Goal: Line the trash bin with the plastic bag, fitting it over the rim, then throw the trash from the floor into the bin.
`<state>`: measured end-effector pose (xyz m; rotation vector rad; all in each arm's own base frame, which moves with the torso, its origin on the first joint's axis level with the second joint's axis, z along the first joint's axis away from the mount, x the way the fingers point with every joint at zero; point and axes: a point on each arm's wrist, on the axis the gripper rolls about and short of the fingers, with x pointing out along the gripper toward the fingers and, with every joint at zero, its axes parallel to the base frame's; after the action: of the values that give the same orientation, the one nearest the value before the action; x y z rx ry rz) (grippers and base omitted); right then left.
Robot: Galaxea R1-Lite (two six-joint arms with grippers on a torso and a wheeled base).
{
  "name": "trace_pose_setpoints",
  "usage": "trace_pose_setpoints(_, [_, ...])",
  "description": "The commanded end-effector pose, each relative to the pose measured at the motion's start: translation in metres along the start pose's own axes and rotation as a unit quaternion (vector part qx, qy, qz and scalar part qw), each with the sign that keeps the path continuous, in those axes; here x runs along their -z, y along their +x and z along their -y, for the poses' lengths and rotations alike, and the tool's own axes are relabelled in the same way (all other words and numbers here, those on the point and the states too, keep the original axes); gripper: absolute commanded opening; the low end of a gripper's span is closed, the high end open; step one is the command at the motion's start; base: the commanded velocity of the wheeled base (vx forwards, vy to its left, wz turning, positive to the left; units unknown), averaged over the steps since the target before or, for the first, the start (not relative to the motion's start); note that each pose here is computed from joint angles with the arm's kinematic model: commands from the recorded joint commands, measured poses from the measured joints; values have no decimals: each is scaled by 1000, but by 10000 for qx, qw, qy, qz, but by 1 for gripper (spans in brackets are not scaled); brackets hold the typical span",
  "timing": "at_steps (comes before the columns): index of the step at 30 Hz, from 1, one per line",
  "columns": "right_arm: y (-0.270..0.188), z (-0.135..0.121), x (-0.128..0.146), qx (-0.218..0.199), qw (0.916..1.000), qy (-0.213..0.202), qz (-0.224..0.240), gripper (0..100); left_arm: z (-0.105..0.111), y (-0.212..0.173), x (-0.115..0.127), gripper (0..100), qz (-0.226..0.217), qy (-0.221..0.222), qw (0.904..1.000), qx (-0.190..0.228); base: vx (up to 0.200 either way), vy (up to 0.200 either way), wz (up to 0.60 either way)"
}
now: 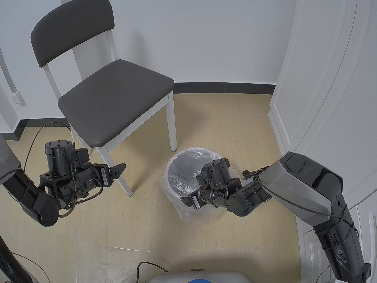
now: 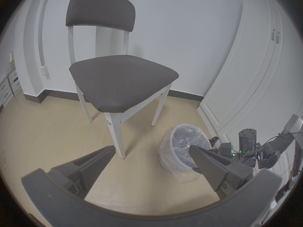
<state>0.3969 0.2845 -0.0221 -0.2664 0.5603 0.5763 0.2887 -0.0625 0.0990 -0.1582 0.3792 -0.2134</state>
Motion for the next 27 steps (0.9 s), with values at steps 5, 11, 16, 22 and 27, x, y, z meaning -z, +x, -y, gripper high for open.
trace_pose_setpoints(5, [13,6,3,-179,9987,472,29,0,0,1,0,100,-4,-1,10000,10,0,0,0])
trace_pose_setpoints(11, [10,8,2,-168,9983,562,35,0,0,1,0,100,-11,-2,10000,8,0,0,0])
trace_pose_setpoints(16, [-6,2,-1,-216,9986,479,-9,0,0,2,2,100,-44,2,10000,16,0,0,0])
trace_pose_setpoints(22, [-23,-26,-3,-409,9990,174,-71,0,2,0,2,100,-41,11,10000,39,0,0,0])
trace_pose_setpoints(27, [-31,-49,-3,-561,9984,-11,-95,0,2,-1,3,100,-56,21,10000,36,0,0,0])
